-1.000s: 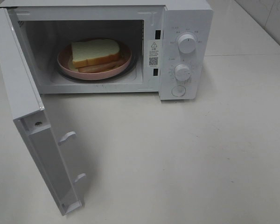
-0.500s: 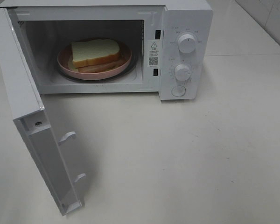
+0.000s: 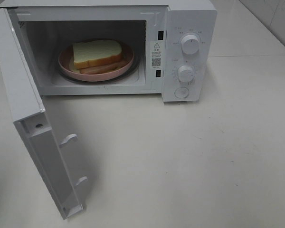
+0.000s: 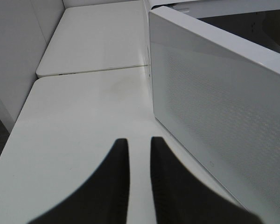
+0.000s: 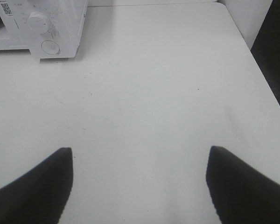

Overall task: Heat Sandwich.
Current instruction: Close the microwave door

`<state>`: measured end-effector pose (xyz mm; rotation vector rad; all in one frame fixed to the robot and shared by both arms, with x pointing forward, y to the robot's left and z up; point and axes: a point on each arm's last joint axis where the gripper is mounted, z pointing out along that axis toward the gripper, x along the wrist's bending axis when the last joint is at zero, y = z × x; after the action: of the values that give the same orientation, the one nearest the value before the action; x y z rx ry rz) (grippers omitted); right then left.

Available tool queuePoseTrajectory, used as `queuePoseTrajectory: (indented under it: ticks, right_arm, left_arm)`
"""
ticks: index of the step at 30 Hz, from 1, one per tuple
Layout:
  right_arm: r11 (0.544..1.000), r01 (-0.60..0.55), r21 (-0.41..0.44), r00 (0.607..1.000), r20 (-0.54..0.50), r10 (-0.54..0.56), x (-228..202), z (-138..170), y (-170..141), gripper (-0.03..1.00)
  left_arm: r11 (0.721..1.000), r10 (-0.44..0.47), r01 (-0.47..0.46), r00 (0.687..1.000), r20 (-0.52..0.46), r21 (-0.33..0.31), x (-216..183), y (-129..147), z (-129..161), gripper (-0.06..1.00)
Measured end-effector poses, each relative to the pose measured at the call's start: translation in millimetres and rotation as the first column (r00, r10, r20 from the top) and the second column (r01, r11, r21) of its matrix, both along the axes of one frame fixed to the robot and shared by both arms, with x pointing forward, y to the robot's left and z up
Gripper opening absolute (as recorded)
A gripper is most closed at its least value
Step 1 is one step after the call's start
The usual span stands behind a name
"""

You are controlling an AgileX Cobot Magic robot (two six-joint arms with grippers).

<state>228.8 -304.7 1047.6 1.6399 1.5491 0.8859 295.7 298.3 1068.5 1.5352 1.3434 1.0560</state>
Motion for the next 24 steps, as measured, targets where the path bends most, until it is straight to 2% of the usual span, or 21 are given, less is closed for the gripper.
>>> queuePoseTrajectory:
  ticks: [1, 4, 6, 12, 24]
  right_arm:
    - [1.0, 0.0, 0.0, 1.0, 0.0, 0.0, 0, 0, 0, 0.76]
    - [1.0, 0.0, 0.0, 1.0, 0.0, 0.0, 0, 0, 0, 0.76]
    - [1.0, 0.0, 0.0, 1.0, 0.0, 0.0, 0, 0, 0, 0.76]
    - [1.0, 0.0, 0.0, 1.0, 0.0, 0.0, 0, 0, 0, 0.76]
    - [1.0, 0.0, 0.0, 1.0, 0.0, 0.0, 0, 0, 0, 0.76]
  left_arm:
    - [1.0, 0.0, 0.0, 1.0, -0.004, 0.0, 8, 0, -4, 0.04]
    - [1.0, 0.0, 0.0, 1.0, -0.015, 0.001, 16, -1, -10, 0.0]
    - [1.0, 0.0, 0.0, 1.0, -0.022, 0.001, 28, -2, -20, 0.0]
    - [1.0, 0.0, 0.0, 0.999, 0.036, -0.002, 45, -2, -34, 0.0]
    - [1.0, 0.001, 0.001, 0.977, 0.213, -0.012, 76, -4, -55, 0.0]
